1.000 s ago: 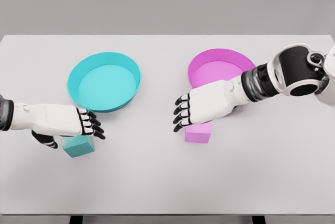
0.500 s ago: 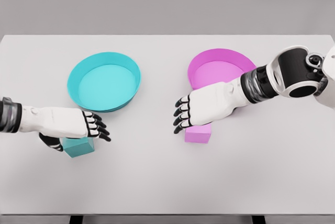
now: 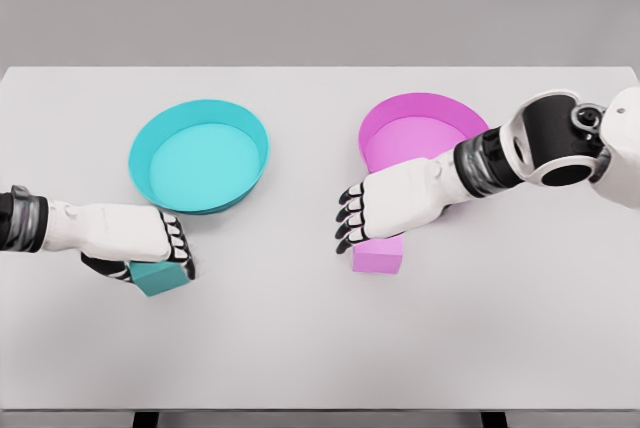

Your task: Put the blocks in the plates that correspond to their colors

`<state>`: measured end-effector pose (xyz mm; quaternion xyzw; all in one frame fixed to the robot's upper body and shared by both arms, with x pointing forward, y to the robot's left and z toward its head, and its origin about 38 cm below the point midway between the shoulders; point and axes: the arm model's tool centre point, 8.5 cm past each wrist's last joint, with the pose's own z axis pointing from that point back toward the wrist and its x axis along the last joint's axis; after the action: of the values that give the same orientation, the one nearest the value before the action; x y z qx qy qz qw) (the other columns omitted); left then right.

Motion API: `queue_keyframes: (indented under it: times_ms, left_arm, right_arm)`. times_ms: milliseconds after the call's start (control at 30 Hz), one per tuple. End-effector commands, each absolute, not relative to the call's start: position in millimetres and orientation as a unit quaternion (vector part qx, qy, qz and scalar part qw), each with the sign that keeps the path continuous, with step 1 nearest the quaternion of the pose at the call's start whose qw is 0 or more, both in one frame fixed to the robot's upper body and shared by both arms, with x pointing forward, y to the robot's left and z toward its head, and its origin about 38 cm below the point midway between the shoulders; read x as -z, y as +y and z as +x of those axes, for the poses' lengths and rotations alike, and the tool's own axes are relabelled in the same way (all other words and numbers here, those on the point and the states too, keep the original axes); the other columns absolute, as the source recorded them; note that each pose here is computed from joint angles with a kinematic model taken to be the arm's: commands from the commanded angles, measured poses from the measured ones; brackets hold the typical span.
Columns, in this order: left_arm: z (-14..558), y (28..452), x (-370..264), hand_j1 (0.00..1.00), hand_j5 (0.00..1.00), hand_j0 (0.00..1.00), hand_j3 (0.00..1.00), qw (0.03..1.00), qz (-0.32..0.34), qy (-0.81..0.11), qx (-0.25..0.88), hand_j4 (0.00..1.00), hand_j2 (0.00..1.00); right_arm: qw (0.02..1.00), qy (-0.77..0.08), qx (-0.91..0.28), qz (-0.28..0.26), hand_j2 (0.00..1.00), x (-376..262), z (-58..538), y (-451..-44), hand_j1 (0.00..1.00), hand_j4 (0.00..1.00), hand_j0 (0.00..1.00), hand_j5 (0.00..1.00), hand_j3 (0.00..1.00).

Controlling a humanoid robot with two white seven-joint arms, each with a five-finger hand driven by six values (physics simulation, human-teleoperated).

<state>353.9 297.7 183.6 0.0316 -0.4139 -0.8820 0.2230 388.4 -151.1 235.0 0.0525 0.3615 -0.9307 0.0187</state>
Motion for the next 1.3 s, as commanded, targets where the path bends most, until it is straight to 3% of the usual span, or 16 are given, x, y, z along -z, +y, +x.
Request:
queue_keyframes:
  times_ms: [0,1133,1267]
  left_arm:
    - [353.7,298.3,-183.2,0.55,0.55,0.55,0.55,0.223,0.032,-0.412,0.883,0.55,0.55]
    - [377.3,301.2,-275.1,0.54,0.54,0.54,0.54,0.196,0.123,-0.498,0.836,0.54,0.54]
    - [400.2,290.2,-267.2,0.54,0.54,0.54,0.54,0.211,0.121,-0.527,0.814,0.54,0.54]
  right_arm:
    - [0.018,0.362,0.931,0.052,1.00,-234.1,389.7,-149.4,1.00,1.00,1.00,1.00,1.00]
    - [0.024,0.329,0.943,0.043,1.00,-209.1,391.0,-145.8,1.00,1.00,1.00,1.00,1.00]
    - [0.025,0.329,0.943,0.044,0.80,-210.1,391.4,-145.0,0.80,0.80,0.80,0.80,0.80]
